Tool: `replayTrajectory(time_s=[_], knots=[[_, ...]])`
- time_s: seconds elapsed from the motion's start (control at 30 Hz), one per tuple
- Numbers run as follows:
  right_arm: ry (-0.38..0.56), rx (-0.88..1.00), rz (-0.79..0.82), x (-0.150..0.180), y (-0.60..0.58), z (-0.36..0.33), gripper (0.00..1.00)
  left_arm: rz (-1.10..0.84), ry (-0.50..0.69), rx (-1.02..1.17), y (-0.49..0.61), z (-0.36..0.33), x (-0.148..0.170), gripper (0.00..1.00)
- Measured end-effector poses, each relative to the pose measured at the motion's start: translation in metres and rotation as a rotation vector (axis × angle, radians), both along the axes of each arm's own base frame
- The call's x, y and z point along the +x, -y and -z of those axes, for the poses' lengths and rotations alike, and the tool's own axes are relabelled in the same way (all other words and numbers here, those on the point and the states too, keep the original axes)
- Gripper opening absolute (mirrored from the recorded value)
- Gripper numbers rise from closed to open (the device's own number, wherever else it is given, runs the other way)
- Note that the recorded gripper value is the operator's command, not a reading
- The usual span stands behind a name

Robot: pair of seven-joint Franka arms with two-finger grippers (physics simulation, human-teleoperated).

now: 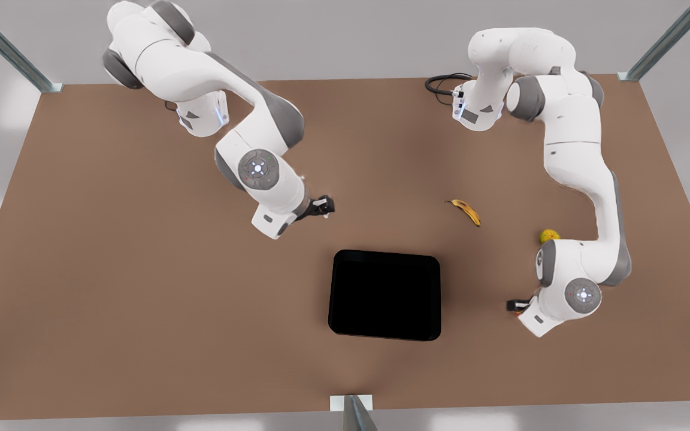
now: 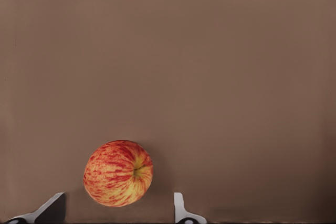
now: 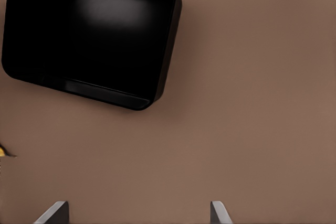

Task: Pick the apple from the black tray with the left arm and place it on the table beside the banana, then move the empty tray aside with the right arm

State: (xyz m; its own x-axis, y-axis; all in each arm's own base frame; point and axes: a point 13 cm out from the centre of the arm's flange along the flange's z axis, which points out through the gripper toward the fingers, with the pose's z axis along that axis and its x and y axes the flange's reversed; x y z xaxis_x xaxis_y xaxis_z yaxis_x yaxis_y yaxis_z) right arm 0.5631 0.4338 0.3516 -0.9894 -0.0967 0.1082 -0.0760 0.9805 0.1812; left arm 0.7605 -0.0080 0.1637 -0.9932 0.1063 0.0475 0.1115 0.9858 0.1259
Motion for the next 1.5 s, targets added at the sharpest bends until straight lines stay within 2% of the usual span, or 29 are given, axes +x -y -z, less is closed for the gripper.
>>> replayTrajectory(time_s=[0.07,0.1,0.13,0.2,0.23,0.27,0.53,0.77,1.3,1.5], knots=[[0.014,0.001,0.090,0.023,-0.006,0.014,0.99,-0.017,0.114,-0.066,0.011,-0.130,0.004,1.00],[0.019,0.001,0.127,0.029,-0.012,0.023,0.99,-0.029,0.156,-0.107,0.020,-0.192,-0.008,1.00],[0.023,-0.002,0.162,0.034,-0.016,0.032,0.99,-0.039,0.170,-0.133,0.022,-0.243,-0.033,1.00],[0.034,-0.009,0.222,0.041,-0.025,0.051,0.99,-0.060,0.122,-0.154,0.019,-0.273,-0.111,1.00],[0.039,-0.010,0.252,0.044,-0.028,0.058,0.99,-0.062,0.106,-0.164,0.022,-0.274,-0.127,1.00],[0.041,-0.008,0.281,0.047,-0.031,0.065,0.99,-0.056,0.096,-0.175,0.031,-0.272,-0.129,1.00],[0.077,0.018,0.460,0.071,-0.052,0.120,1.00,-0.079,0.043,-0.198,0.016,-0.242,-0.114,1.00],[0.116,0.039,0.574,0.099,-0.049,0.163,1.00,-0.068,0.021,-0.178,0.012,-0.230,-0.114,1.00],[0.169,0.082,0.583,0.124,-0.052,0.214,1.00,-0.055,-0.001,-0.171,0.012,-0.224,-0.119,1.00],[0.175,0.090,0.528,0.111,-0.072,0.234,1.00,-0.053,-0.005,-0.169,0.012,-0.223,-0.120,1.00]])
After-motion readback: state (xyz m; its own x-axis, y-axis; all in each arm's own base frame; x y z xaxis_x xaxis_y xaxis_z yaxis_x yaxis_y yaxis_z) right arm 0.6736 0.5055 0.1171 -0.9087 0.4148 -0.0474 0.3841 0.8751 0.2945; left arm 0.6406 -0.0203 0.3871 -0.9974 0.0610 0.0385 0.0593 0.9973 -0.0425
